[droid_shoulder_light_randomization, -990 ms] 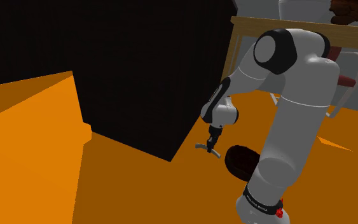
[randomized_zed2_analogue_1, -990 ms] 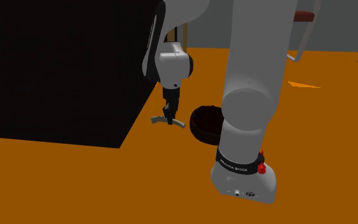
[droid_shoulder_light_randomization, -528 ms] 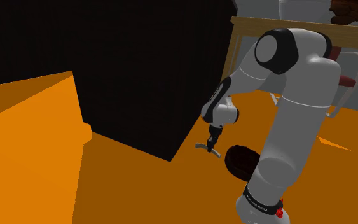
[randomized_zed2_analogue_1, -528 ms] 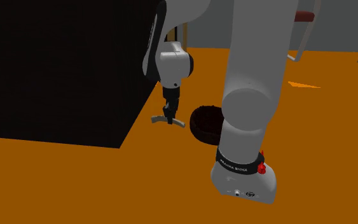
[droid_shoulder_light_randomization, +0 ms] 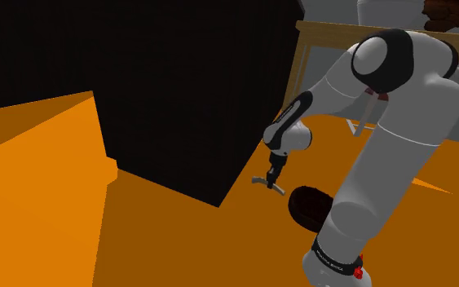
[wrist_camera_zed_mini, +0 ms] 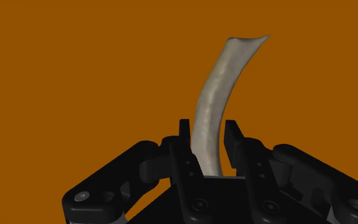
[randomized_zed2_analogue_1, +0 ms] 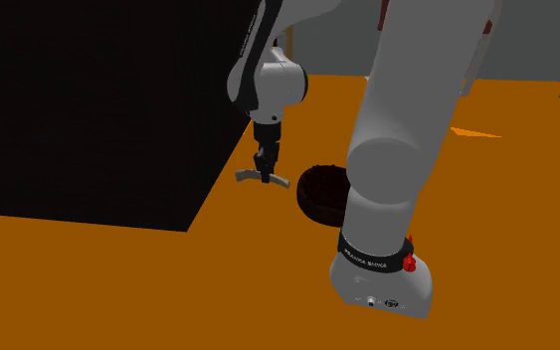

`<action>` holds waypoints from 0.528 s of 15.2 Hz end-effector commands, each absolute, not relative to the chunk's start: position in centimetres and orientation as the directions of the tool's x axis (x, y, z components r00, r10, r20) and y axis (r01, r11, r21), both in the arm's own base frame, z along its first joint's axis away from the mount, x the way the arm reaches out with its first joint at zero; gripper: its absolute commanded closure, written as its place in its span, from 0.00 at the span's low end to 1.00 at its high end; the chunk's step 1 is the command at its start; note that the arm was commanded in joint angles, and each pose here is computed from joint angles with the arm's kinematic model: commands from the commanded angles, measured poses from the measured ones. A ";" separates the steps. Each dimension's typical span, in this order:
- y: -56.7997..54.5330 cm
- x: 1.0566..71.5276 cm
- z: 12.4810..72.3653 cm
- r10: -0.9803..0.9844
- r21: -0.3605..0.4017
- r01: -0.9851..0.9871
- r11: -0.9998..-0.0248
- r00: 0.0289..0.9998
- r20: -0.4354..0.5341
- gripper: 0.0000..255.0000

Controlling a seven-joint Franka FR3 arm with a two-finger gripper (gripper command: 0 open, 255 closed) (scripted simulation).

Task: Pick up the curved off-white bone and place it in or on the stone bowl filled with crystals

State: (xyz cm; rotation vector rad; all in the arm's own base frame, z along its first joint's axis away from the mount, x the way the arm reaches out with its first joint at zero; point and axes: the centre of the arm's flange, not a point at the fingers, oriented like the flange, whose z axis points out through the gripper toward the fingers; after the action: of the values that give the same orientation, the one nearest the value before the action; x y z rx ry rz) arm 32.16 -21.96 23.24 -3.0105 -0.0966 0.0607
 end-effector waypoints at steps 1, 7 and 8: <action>-22.0 32.1 24.3 0.067 -0.129 0.062 -0.990 0.997 -0.037 1.00; -22.0 32.1 27.4 0.067 -0.129 0.062 -0.990 0.997 -0.037 1.00; -22.0 32.1 28.0 0.067 -0.129 0.062 -0.990 0.997 -0.037 1.00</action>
State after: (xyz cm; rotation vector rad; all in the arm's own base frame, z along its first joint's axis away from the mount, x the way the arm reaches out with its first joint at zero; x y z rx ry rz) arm 32.17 -22.00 27.43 -3.0109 -0.0972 0.0613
